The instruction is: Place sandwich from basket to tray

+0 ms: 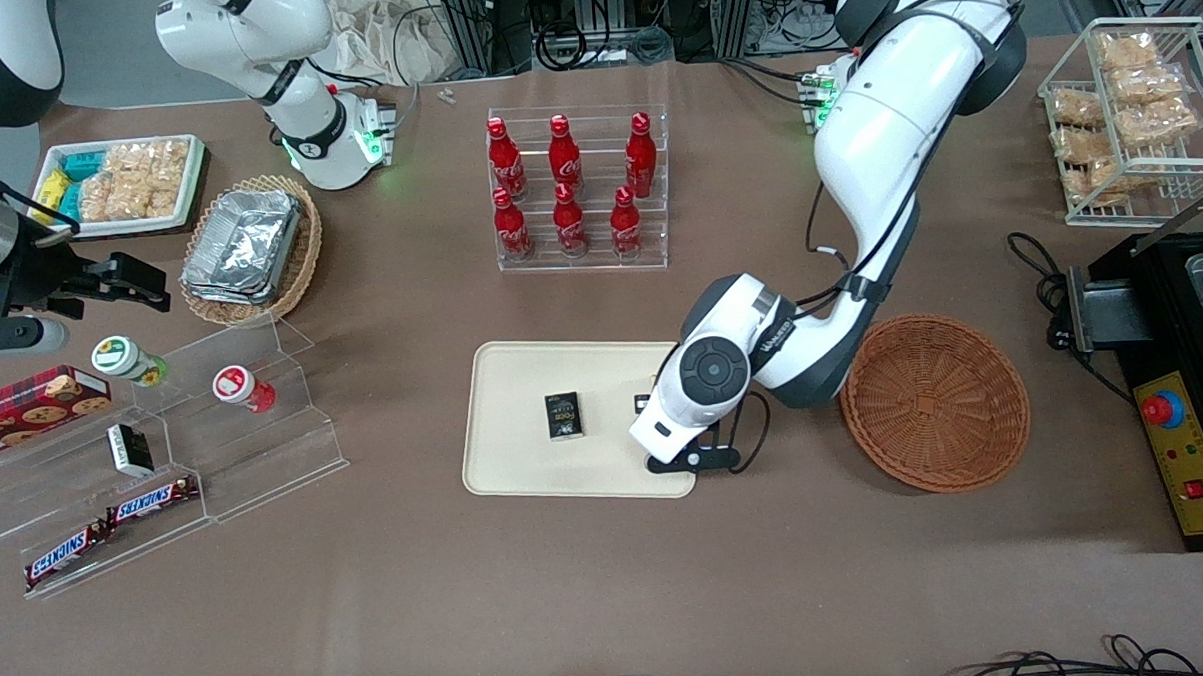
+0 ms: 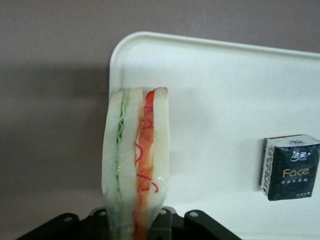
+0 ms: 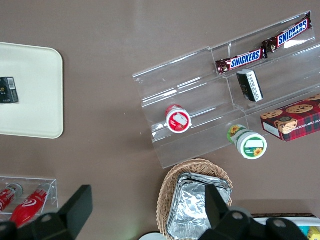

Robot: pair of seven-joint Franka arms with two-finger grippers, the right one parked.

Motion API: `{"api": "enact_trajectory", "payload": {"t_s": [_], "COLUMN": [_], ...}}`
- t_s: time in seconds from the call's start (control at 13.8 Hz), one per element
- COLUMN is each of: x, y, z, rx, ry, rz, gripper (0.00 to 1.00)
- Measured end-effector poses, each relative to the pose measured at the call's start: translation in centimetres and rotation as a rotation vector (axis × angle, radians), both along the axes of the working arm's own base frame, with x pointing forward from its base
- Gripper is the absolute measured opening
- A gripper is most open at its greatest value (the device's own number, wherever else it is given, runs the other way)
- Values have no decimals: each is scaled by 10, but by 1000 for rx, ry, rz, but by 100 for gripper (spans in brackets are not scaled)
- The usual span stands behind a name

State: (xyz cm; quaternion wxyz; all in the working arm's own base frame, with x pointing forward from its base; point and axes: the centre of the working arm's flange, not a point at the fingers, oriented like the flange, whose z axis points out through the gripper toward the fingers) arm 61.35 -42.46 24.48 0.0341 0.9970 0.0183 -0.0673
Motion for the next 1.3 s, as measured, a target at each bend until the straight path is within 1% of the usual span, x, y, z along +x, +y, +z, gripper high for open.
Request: {"api": "enact_trajectory", "payload": {"t_s": [0.22, 0.36, 0.43, 0.51, 0.65, 0.72, 0.8, 0.87, 0.94, 1.01, 1.09, 1.16, 1.3], "x": [-6, -7, -6, -4, 7, 14, 21, 28, 37, 45, 50, 50, 40], "y": [-7, -9, -9, -8, -4, 3, 15, 32, 65, 99, 134, 169, 238], "z": [-12, -20, -20, -16, 0, 16, 36, 62, 95, 123, 147, 167, 194], "rx": [5, 5, 4, 0, -14, -13, 6, 35, 74, 100, 120, 134, 155], "ry": [7, 11, 9, 3, -23, -34, -32, -29, -25, -19, -16, -22, -31], "rz": [-18, -21, -20, -17, -1, 10, 22, 37, 74, 114, 149, 169, 144], "gripper": [22, 38, 49, 58, 78, 89, 98, 100, 100, 100, 100, 100, 100]}}
